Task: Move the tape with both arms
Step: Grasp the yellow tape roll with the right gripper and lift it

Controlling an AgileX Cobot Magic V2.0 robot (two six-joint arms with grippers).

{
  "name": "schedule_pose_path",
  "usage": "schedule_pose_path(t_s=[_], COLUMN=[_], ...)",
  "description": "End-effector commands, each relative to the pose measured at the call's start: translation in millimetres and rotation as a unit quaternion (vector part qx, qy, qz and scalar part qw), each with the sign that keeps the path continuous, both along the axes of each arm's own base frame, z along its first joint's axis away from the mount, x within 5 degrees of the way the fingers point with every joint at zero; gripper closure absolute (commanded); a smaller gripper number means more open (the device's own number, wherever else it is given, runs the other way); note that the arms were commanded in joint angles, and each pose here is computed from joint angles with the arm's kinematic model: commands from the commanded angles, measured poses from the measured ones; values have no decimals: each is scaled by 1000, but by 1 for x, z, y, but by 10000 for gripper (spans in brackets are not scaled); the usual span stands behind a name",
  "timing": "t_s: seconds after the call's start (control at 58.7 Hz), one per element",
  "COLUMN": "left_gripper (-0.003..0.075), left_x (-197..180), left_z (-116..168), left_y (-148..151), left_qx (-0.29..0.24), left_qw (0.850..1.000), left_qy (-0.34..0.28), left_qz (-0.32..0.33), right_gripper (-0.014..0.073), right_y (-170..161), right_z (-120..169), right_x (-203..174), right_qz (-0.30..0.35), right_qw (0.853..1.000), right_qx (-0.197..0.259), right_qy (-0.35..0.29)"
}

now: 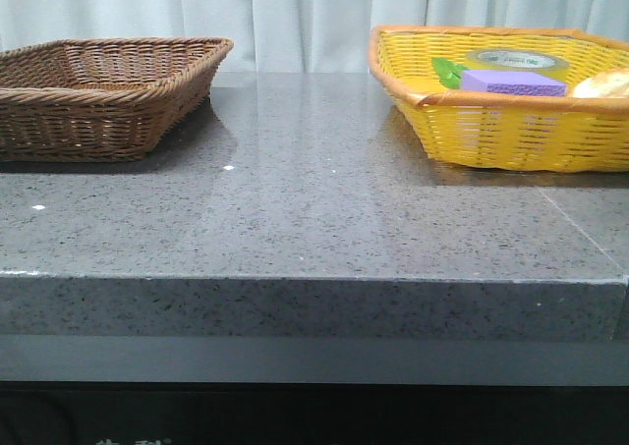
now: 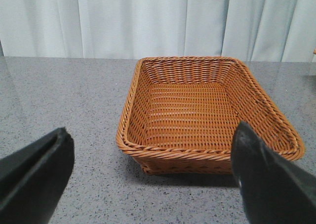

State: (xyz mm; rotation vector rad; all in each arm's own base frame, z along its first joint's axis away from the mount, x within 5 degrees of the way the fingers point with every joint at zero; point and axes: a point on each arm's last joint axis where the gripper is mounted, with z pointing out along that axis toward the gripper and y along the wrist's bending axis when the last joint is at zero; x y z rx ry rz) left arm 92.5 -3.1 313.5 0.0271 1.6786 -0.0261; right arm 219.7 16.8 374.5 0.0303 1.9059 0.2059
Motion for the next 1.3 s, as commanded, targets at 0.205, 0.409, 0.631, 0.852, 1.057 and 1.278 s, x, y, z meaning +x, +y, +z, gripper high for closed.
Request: schedule_pose_path(t_s=[0.205,0.409,0.631,0.852,1.057,1.278], left_gripper=[103,103,102,102,102,102], left_x=[1,1,1,1,1,1], left_z=[17,17,17,18,18,18], left_y=[-1,-1,-1,-1,-1,-1], left_qx=[-2,-2,-2,-3,-3,-3], left_qw=[999,999,999,999,999,999], left_qy=[-51,-51,-51,-51,-51,-51], left_qz=[-6,-6,-6,-6,-6,-6], right_gripper=[-27,-27,-27,-27,-27,0], right_y=[10,30,38,39,39,39], right_z=[31,6,-13,-28,-37,-46], right_x=[128,213,257,266,270,273], right_qz=[26,71,90,92,92,91], right_qw=[999,991,984,981,979,977], right_qx=[-13,-18,-4,-5,-5,-10], right_qy=[33,111,153,171,180,192])
